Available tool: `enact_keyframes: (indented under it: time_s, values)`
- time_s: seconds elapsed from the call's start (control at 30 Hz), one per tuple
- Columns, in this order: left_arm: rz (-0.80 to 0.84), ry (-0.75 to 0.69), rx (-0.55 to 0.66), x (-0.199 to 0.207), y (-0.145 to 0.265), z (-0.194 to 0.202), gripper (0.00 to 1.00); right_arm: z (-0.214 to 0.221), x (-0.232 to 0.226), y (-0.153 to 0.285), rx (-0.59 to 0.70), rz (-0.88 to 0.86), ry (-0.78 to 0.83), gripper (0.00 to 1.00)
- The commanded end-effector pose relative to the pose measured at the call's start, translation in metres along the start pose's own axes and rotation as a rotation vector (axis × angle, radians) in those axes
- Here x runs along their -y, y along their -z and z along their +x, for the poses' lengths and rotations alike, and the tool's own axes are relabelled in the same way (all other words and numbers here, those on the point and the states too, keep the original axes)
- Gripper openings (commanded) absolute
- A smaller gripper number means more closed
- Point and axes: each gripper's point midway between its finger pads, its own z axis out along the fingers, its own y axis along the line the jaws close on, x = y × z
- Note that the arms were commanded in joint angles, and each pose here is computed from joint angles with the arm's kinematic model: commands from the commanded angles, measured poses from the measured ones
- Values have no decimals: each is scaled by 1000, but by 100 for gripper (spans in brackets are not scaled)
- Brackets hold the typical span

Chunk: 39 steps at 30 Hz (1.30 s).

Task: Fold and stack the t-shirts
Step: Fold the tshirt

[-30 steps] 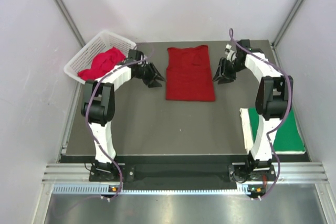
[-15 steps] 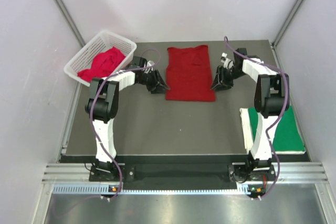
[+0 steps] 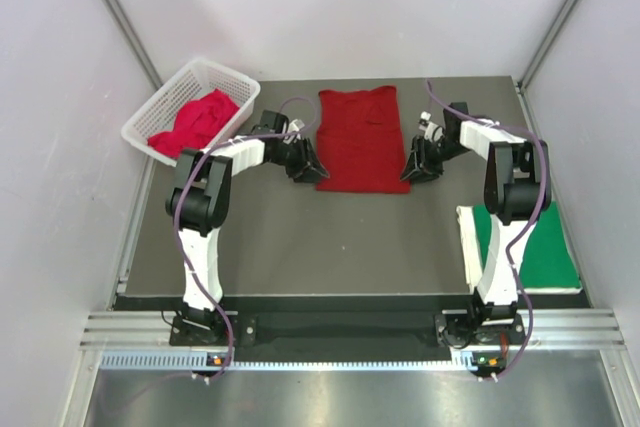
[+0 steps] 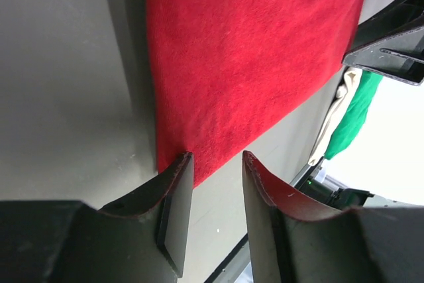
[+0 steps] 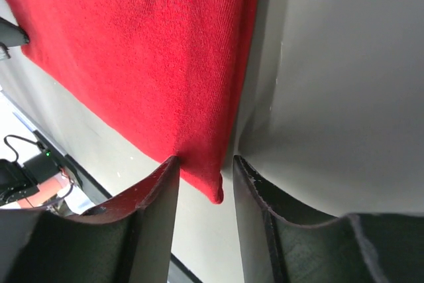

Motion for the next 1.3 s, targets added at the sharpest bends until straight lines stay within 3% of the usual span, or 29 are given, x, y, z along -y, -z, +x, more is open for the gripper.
enact_keyframes:
  time_s: [0.0, 0.17, 0.43, 0.87, 1.13, 1.27]
  values:
    - [-2, -34, 13, 0, 2, 0, 40, -8, -8, 3, 39, -54, 40, 37]
    - [3, -28, 13, 1, 2, 1, 40, -5, -11, 2, 45, -66, 38, 32]
    - [-7, -25, 13, 0, 3, 4, 39, -7, -15, 6, 59, -65, 42, 34]
    - [-59, 10, 103, -2, 15, -1, 42, -10, -17, 10, 68, -60, 45, 31]
    - [-50, 7, 88, -5, 9, 0, 39, -12, -17, 9, 71, -62, 41, 30]
    - [-31, 9, 82, -3, 6, -1, 31, -13, -19, 11, 77, -63, 39, 27]
